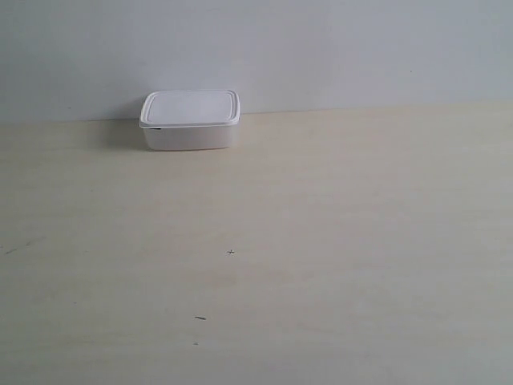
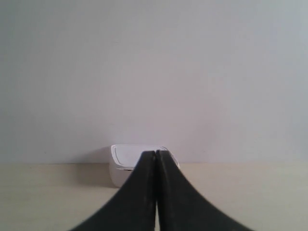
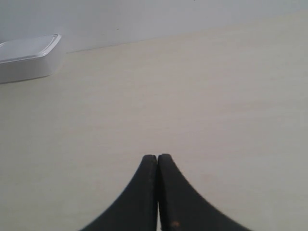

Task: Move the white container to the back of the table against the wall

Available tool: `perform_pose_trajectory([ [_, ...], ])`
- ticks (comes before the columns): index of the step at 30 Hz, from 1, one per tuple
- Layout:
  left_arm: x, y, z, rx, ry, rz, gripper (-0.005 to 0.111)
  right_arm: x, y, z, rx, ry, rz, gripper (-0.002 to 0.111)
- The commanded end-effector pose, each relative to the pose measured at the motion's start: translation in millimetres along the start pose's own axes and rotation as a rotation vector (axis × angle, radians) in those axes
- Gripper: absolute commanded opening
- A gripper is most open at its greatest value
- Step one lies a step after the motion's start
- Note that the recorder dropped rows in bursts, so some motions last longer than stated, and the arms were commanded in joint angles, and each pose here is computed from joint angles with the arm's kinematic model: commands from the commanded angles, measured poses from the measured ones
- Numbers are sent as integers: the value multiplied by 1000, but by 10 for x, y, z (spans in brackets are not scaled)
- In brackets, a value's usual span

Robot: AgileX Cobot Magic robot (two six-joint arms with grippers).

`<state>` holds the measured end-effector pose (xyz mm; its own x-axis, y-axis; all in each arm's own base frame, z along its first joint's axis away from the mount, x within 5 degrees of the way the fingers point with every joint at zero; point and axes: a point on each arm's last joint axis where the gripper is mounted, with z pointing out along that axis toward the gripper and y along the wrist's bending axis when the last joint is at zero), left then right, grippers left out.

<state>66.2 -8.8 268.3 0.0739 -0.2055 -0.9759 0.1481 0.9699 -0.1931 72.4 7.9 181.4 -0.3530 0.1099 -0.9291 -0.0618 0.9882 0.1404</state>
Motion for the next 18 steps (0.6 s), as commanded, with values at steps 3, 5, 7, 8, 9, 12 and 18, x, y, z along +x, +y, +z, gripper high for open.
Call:
perform_pose_trajectory([
  [3,204,71,-5,-37,13,155,0,10,-6,-3,4,-5,0,0],
  [5,358,96,-20,-35,48,153,0,10,-5,-3,4,-5,2,0],
  [7,487,116,-35,-35,83,98,0,10,-5,-3,4,-5,2,0],
  [8,552,129,-43,-38,99,99,0,10,-5,-3,4,-5,2,0],
  [9,580,136,-47,-41,105,120,0,10,-5,-3,4,-5,2,0],
  [12,663,147,-60,-45,198,189,0,10,-5,-3,4,-5,2,0],
  [18,781,194,-96,-85,342,277,0,10,-5,-3,4,-5,2,0],
])
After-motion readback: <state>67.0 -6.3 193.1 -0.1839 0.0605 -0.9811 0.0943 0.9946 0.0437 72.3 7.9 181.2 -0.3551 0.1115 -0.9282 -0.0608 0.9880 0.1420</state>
